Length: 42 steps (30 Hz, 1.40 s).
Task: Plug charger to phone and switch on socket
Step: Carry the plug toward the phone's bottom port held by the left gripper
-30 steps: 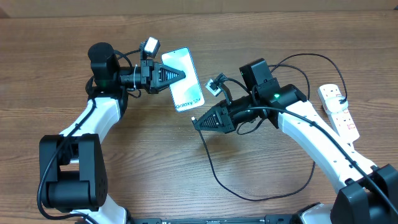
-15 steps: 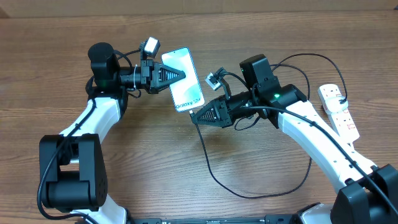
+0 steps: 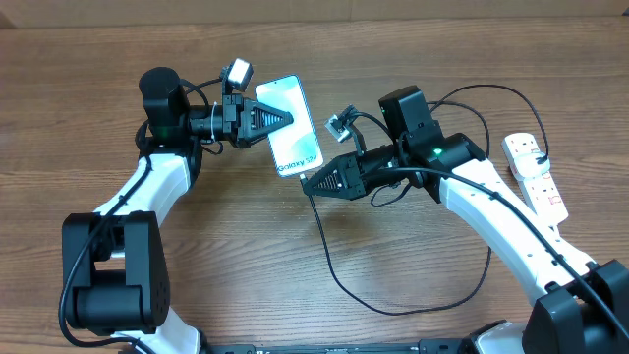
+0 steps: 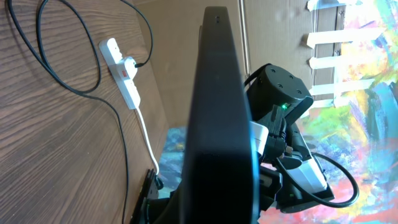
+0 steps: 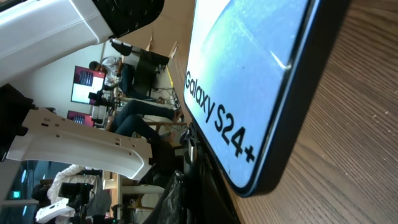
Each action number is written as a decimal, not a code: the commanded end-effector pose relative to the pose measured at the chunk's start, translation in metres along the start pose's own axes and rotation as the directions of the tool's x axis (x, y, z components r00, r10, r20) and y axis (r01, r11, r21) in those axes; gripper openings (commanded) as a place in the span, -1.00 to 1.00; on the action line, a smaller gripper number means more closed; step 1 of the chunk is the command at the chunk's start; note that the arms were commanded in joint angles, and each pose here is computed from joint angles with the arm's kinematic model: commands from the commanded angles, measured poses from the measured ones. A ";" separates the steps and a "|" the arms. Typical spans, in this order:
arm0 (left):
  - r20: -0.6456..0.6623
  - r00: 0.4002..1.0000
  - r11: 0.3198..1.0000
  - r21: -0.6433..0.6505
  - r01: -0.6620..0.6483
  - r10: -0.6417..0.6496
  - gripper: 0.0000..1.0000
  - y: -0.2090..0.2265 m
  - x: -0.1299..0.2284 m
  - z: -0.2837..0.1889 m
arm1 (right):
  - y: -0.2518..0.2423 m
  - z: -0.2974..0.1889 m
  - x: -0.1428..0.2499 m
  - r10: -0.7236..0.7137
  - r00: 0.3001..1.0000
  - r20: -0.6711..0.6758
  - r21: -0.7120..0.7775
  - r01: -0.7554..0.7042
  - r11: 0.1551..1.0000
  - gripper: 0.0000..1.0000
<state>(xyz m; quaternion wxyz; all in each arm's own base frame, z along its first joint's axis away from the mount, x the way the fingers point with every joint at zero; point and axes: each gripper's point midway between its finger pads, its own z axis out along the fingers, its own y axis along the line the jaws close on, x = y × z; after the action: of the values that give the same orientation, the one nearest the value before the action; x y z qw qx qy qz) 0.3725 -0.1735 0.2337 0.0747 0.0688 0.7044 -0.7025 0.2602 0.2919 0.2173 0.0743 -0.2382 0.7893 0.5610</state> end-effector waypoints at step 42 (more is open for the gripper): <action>0.001 1.000 1.000 0.000 0.021 -0.021 -0.92 -0.003 -0.003 -0.001 | -0.007 -0.004 -0.005 0.103 0.995 0.018 -0.001 -0.103 0.995 -0.92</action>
<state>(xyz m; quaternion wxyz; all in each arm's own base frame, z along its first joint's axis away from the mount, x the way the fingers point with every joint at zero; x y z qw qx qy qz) 0.3733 -0.1735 0.2336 0.0648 0.0555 0.7058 -0.7032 0.2666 0.2876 0.2172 0.0557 -0.1955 0.8004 0.5639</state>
